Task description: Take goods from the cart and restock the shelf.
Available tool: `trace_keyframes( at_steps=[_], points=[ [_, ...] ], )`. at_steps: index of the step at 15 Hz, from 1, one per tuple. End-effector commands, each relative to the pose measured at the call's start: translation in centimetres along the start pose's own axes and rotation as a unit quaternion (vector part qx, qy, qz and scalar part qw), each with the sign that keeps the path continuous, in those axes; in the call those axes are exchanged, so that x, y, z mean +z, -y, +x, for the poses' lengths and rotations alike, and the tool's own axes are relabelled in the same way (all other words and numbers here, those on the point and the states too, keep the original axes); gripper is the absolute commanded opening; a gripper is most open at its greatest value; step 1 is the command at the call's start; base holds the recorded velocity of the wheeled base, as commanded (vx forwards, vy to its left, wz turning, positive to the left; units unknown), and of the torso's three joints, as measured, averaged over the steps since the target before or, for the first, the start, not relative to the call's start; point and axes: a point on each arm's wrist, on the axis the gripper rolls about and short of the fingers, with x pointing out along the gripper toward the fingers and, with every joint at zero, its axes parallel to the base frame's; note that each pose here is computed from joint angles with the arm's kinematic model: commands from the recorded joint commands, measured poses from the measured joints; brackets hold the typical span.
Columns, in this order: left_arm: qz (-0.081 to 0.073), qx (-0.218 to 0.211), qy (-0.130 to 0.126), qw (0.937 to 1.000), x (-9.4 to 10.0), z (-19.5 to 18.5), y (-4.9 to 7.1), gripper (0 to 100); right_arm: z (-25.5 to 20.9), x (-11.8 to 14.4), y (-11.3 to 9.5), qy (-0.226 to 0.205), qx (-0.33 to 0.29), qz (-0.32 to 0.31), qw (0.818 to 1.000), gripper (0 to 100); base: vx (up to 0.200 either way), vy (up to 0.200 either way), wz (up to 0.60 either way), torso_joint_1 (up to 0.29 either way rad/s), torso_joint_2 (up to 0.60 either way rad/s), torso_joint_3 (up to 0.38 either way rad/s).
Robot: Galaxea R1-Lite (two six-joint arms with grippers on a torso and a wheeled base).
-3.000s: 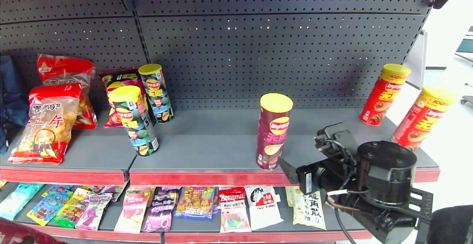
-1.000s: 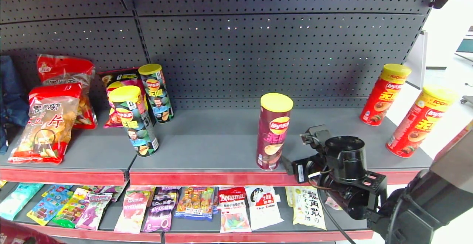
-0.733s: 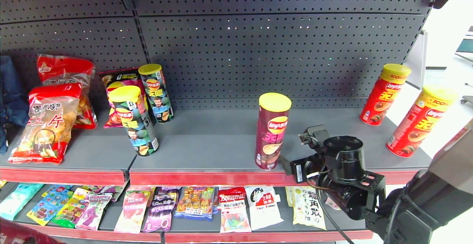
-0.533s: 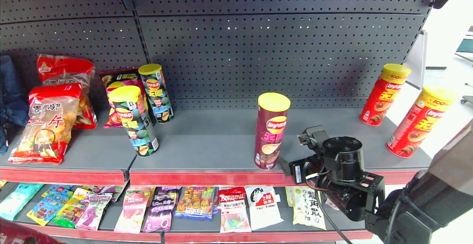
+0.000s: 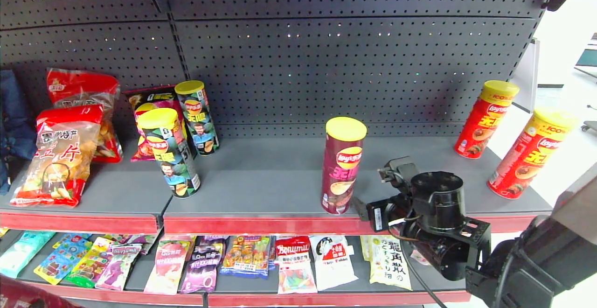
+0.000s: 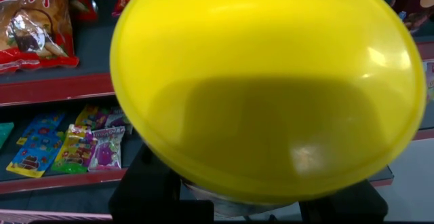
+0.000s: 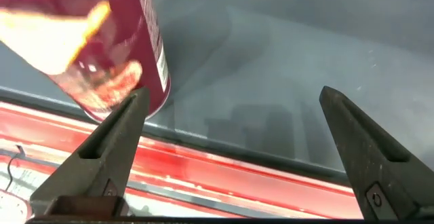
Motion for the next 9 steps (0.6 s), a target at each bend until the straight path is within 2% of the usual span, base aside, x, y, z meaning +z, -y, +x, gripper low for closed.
trace_keyframes(
  at_steps=[1, 6, 9],
  points=[
    [0.0, -0.001, -0.001, 1.0, -0.1, 0.0, 0.0, 0, -2.2, 1.7, 0.7, 0.034, 0.004, 0.003, 0.999, 100, 0.0, 0.0, 0.0, 0.0, 0.0, 0.0],
    [0.0, -0.003, -0.002, 1.0, 0.0, 0.1, 0.0, 0, -8.7, 3.6, 2.5, 0.098, 0.016, -0.019, 0.995, 100, 0.0, 0.0, 0.0, 0.0, 0.0, 0.0],
    [0.0, -0.007, -0.001, 1.0, 0.0, 0.1, 0.0, 0, -11.8, 6.3, 5.4, 0.17, -0.011, -0.031, 0.985, 100, 0.0, 0.0, 0.0, 0.0, 0.0, 0.0]
  ],
)
